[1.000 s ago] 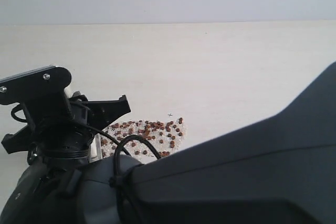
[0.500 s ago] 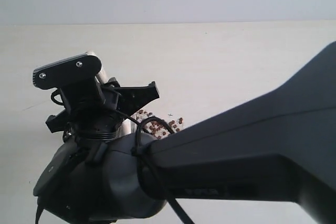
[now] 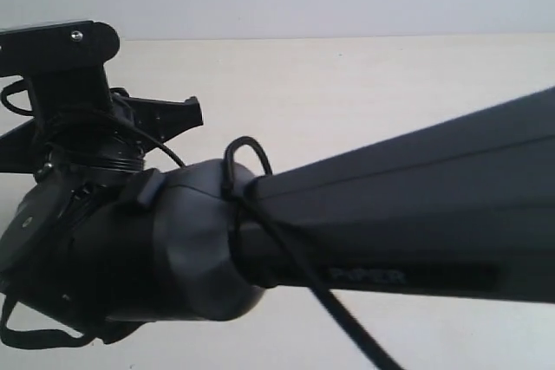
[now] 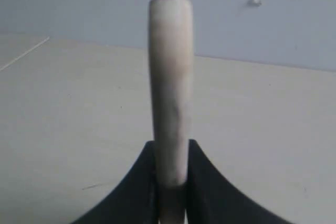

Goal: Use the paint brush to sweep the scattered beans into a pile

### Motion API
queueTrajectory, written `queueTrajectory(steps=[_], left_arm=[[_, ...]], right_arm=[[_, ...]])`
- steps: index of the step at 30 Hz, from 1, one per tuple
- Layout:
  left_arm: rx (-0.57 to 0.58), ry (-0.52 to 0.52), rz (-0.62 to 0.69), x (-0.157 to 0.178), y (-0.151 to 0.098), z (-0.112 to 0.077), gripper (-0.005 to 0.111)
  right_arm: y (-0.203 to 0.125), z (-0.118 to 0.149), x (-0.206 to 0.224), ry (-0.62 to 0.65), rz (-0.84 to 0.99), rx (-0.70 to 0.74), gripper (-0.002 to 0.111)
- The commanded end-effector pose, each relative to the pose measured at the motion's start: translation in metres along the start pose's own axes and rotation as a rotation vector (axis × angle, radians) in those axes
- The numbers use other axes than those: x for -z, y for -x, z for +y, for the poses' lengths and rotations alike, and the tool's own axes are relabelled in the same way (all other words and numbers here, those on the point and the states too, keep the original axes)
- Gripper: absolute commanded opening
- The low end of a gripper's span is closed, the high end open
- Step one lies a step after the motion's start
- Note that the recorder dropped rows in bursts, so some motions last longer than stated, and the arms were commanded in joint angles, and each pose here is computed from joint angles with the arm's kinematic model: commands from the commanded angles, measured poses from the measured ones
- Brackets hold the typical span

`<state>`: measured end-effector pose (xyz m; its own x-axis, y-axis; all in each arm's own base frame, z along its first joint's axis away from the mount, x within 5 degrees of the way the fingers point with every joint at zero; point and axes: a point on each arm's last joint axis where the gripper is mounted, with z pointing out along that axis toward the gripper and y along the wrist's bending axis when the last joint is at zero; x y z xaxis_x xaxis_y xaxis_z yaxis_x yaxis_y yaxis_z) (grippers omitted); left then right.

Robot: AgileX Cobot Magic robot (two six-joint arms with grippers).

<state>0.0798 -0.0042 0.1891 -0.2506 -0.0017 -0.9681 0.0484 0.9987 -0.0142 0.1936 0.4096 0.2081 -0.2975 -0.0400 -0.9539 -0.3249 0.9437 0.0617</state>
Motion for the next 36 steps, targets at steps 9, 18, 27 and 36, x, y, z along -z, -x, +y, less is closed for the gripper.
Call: queueTrajectory(steps=[9,18,27,36], left_arm=[[0.003,-0.002,-0.007,0.0,0.001,0.0,0.0],[0.003,-0.002,-0.007,0.0,0.001,0.0,0.0],[0.003,-0.002,-0.007,0.0,0.001,0.0,0.0],[0.003,-0.002,-0.007,0.0,0.001,0.0,0.0]], right_arm=[[-0.037,-0.002,-0.049,-0.191,0.032,-0.058,0.0],[-0.03,-0.025,-0.046,-0.415,-0.026,0.03,0.0],[-0.029,-0.026,-0.045,-0.428,-0.026,0.074,0.0],[0.014,-0.018,-0.029,-0.307,-0.088,0.008,0.0]])
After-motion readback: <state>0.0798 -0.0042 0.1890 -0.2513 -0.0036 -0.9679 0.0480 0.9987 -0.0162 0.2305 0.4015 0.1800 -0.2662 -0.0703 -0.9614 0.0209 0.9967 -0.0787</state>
